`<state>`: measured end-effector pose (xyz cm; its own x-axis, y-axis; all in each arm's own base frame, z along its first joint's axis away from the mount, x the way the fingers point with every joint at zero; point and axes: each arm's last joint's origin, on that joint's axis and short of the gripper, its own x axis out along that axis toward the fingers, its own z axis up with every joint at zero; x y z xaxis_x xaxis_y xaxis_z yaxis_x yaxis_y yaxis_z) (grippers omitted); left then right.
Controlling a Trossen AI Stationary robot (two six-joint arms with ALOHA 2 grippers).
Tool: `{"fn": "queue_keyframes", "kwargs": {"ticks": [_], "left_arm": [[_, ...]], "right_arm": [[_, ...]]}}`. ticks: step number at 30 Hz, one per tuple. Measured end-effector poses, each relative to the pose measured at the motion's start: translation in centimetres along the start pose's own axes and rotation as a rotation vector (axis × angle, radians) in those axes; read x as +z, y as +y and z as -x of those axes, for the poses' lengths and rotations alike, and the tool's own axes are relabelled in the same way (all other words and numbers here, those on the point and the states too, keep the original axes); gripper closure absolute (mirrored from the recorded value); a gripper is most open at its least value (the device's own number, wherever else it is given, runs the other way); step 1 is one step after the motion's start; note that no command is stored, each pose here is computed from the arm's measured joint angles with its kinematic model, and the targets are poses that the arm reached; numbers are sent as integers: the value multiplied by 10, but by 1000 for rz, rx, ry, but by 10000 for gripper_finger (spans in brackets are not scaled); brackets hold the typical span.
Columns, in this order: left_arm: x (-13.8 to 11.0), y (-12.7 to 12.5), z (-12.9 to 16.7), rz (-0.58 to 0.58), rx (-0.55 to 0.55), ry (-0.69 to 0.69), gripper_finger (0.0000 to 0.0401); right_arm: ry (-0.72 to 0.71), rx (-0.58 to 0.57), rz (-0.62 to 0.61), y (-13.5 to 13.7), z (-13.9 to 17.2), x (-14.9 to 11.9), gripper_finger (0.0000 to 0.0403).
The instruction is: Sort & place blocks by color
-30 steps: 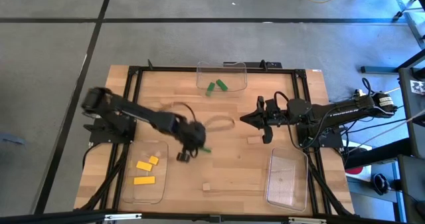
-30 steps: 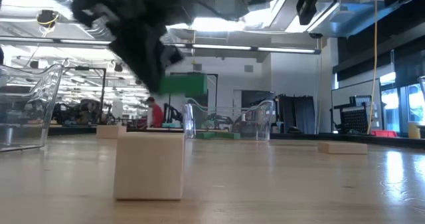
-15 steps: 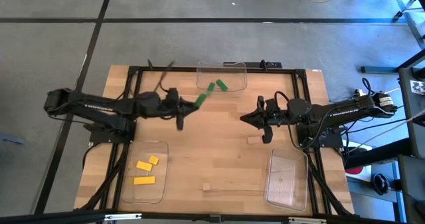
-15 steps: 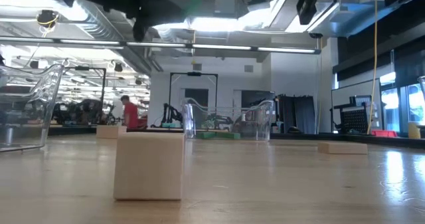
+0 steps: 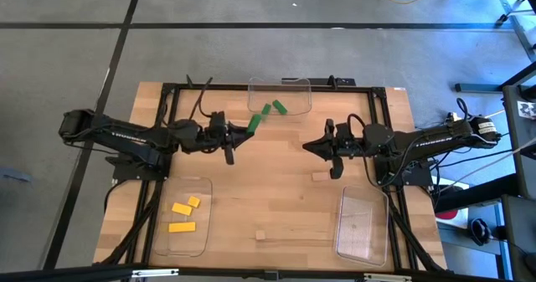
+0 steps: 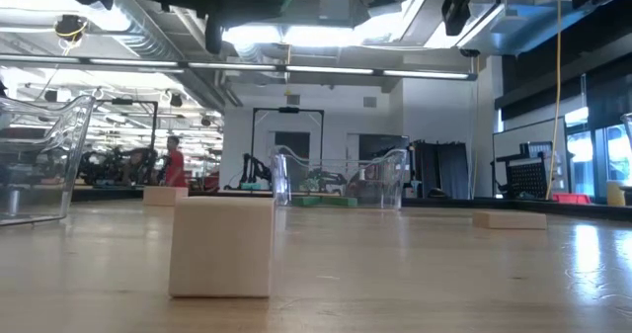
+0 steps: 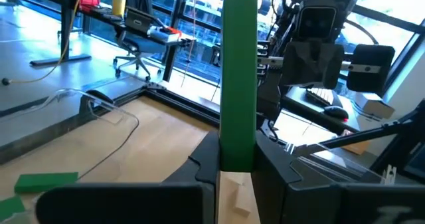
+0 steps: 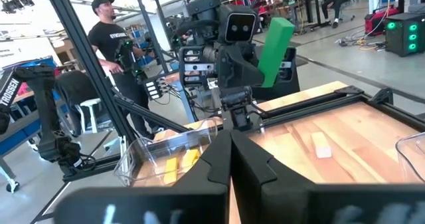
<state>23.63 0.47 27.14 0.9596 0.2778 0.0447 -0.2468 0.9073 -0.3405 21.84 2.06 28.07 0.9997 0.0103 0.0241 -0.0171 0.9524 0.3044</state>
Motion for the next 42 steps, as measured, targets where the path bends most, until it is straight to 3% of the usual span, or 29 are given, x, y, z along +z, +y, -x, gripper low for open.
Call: {"fn": "queue_keyframes", "kwargs": {"ticks": [8,13,22,28,36,42], "left_arm": [[2,-3,0,7,-72,-5,358],[2,-3,0,12,-87,-3,358],[3,-4,0,13,-108,-3,358],[-3,-5,-7,17,-106,29,358],[-5,-18,-42,11,-176,81,358],[-6,-24,-49,17,-225,102,358]], "right_arm": [[-11,-12,-30,0,0,1,393],[-21,-42,-59,-1,0,1,361],[-47,-111,-112,-4,-4,-1,215],[-9,-126,-79,-1,-35,-2,137],[6,-135,7,7,-90,10,123],[-6,-139,5,8,-99,18,123]]}}
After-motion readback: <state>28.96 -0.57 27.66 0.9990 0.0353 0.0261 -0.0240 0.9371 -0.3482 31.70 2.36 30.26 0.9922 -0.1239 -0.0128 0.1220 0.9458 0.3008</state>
